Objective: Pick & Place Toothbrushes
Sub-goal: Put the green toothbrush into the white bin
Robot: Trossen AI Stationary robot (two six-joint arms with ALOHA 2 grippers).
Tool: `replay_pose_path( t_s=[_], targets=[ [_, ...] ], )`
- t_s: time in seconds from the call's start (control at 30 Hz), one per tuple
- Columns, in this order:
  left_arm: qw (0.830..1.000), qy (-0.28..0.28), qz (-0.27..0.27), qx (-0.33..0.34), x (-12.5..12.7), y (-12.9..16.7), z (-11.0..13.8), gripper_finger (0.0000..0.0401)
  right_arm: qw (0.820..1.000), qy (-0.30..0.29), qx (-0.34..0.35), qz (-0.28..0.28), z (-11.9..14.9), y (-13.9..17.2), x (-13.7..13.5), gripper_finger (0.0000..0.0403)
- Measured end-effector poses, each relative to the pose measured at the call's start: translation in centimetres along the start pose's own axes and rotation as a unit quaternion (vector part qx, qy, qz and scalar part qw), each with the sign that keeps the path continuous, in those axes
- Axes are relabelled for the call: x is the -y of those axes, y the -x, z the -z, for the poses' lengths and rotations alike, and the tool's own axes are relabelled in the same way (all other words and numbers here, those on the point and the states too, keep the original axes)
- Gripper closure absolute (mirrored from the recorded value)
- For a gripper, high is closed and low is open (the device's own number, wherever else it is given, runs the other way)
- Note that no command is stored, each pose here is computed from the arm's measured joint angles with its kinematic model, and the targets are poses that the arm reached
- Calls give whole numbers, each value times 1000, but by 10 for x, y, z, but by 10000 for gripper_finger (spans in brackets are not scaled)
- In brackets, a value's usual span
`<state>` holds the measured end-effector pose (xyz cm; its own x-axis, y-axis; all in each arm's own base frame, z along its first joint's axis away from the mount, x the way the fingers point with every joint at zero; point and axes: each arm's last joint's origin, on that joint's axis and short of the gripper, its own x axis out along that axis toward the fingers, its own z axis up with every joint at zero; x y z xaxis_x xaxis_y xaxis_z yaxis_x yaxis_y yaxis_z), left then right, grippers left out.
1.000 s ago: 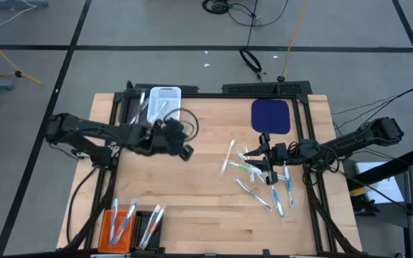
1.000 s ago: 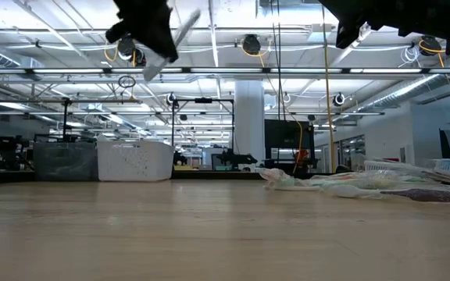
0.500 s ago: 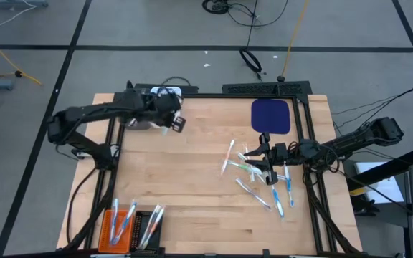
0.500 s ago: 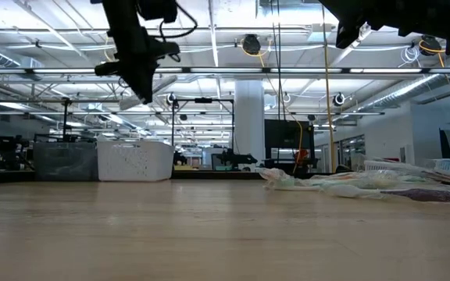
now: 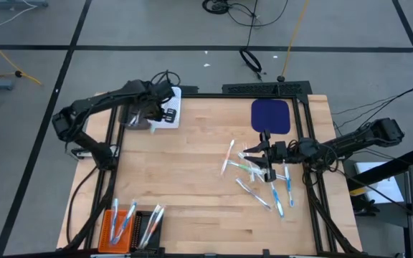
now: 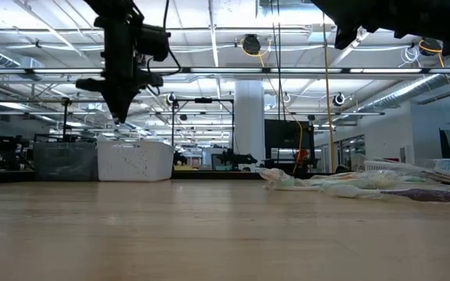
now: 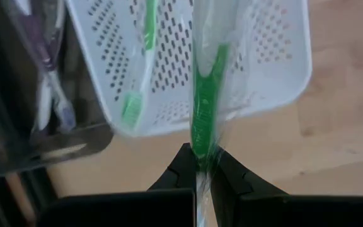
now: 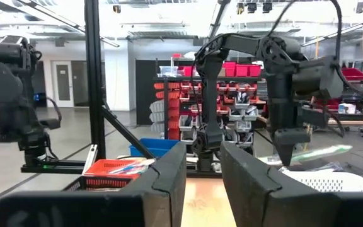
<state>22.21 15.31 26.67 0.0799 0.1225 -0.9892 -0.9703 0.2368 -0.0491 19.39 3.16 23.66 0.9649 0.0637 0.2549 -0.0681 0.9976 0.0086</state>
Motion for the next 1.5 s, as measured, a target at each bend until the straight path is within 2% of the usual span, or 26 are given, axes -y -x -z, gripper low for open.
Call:
replay_pose_path(
  t_s=[0.13, 0.33, 0.43, 0.67, 0.8, 1.0, 1.5],
  targets=[
    [999, -3, -8, -35, -2, -13, -12, 394, 1000, 2, 0, 7, 0, 0, 3, 314],
    [992, -13, -73, -99, 2, -11, -36, 394, 1000, 5, 0, 19, 0, -1, 8, 314],
    [989, -23, -97, -109, 9, -7, -48, 394, 1000, 9, -2, 23, 0, -1, 10, 314],
    [986, -29, -110, -121, 23, -13, -68, 394, 1000, 17, -8, 24, 2, -1, 10, 314],
    [982, -41, -121, -136, 27, -21, -68, 391, 1000, 17, -8, 24, 2, -1, 10, 314],
    [982, -39, -144, -114, 26, -23, -70, 357, 1000, 18, -12, 24, 2, -1, 10, 314],
    [981, -52, -164, -92, 29, -23, -70, 348, 1000, 17, -12, 23, 2, -1, 10, 314]
  ],
)
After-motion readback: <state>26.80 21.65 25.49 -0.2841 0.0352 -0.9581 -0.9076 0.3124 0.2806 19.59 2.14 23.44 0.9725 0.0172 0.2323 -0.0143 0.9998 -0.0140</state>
